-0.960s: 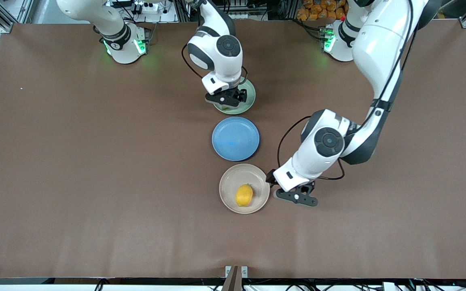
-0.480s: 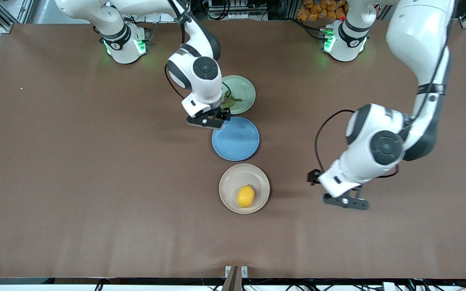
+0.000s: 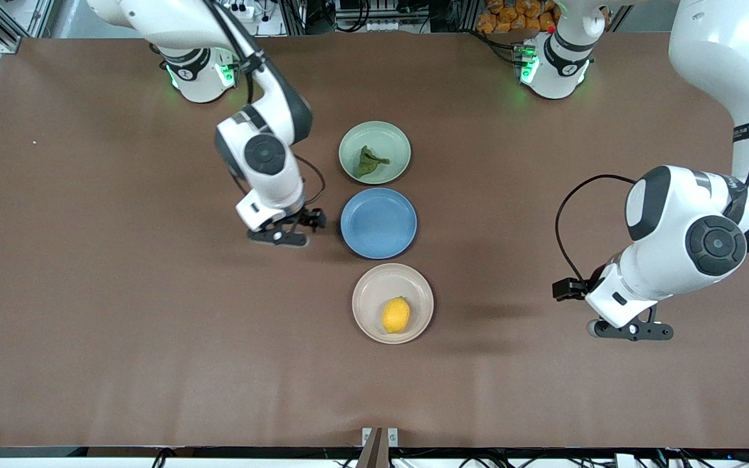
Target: Place lemon and lettuce in plates
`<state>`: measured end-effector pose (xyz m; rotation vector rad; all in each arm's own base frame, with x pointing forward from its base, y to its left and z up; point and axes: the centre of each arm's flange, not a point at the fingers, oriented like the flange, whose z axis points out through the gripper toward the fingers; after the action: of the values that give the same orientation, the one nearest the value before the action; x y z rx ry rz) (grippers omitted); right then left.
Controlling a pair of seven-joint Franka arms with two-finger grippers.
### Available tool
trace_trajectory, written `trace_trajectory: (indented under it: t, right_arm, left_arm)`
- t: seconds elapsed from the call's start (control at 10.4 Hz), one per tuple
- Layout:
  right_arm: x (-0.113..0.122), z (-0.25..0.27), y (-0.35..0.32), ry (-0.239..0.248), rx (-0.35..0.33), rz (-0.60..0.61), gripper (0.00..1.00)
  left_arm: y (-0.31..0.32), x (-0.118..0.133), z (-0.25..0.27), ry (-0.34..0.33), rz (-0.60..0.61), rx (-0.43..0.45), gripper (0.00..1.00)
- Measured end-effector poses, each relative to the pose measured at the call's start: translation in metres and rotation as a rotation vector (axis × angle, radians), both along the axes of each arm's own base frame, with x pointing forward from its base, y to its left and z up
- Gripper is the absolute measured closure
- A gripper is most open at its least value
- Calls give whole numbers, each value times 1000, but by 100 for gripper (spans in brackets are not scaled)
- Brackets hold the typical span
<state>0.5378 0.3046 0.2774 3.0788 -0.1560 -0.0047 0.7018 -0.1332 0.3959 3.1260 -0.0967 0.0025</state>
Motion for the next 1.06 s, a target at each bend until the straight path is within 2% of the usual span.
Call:
trace_trajectory:
  t: [0.19, 0.48, 0.67, 0.86, 1.06]
  right_arm:
    - [24, 0, -46, 6, 1, 33, 0]
    - [49, 0, -111, 17, 2, 38, 0]
    - [55, -2, -139, 36, -2, 47, 0]
    - [58, -5, -162, 58, -4, 78, 0]
    - [51, -14, -188, 95, 0, 136, 0]
  left_arm:
    - [10, 0, 11, -10, 16, 9, 0]
    - [39, -6, 59, -57, 56, 54, 0]
    - [42, -16, 94, -91, 28, 125, 0]
    - [39, -30, 126, -102, 32, 99, 0]
    - [55, -39, 143, -79, 64, 72, 0]
